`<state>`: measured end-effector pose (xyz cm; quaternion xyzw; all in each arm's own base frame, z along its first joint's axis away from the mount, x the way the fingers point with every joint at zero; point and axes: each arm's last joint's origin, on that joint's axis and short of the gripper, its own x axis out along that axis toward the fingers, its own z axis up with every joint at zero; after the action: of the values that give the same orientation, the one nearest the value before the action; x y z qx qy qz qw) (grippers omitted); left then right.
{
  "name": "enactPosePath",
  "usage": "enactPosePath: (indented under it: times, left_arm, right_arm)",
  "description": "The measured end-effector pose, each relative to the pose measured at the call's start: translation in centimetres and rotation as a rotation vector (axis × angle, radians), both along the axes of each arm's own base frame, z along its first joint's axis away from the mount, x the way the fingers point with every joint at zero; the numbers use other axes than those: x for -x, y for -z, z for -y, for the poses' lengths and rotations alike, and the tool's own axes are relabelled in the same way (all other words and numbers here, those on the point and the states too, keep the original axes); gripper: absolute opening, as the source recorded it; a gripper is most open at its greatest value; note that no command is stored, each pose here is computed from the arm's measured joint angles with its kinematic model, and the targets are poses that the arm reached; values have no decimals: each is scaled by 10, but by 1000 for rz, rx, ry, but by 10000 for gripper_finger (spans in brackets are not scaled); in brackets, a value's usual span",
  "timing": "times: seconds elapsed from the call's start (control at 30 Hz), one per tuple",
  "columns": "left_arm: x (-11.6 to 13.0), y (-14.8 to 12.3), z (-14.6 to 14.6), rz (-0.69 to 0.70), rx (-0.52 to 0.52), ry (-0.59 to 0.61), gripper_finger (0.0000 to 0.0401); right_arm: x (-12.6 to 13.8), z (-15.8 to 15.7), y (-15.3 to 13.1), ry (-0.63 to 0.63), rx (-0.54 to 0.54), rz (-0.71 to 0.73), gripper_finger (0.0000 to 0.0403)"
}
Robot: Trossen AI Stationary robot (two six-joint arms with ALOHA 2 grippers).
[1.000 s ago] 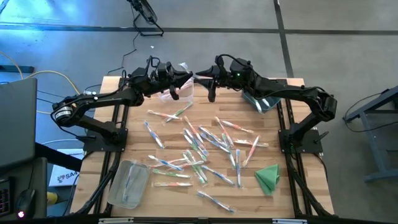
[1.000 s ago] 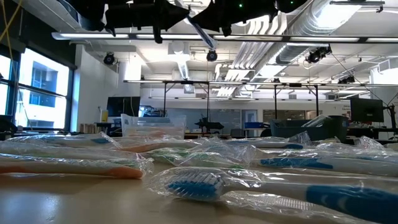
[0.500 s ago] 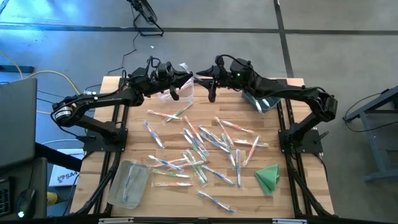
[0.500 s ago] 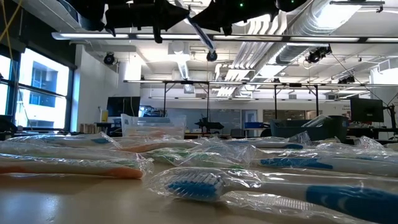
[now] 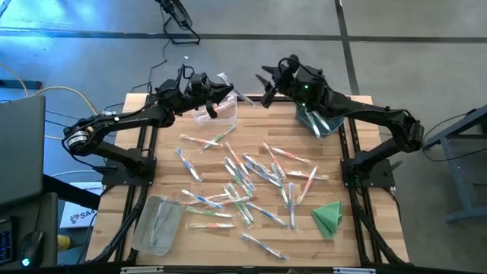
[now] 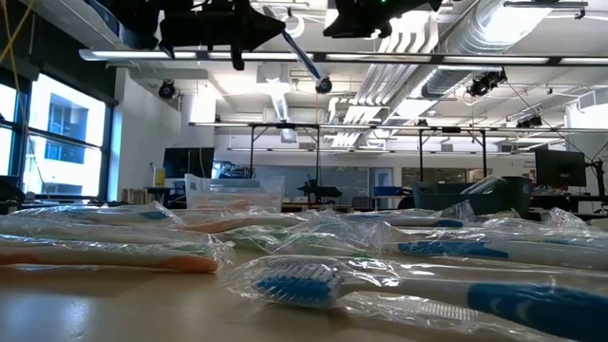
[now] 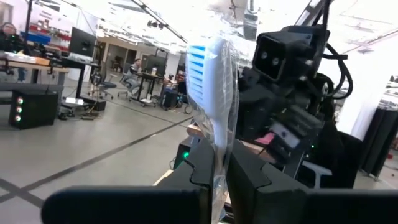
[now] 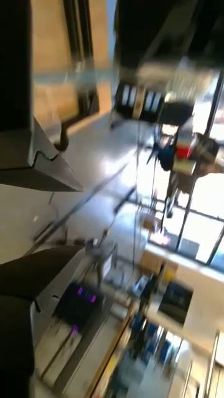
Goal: Pick & Place Toothbrushes
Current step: Put the blue toothbrush into the gray bin
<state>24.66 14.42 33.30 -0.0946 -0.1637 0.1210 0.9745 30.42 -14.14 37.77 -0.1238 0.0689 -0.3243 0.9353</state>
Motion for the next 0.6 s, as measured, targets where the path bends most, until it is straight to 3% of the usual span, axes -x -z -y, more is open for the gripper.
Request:
enactPosePath:
  times: [0.17, 0.6]
  left_arm:
    - [0, 0, -1, -3, -4, 13, 19]
    - [0, 0, 0, -7, -2, 17, 19]
  right_arm:
    - [2, 2, 1, 106, 3, -9, 144]
    - [2, 2, 1, 103, 2, -11, 144]
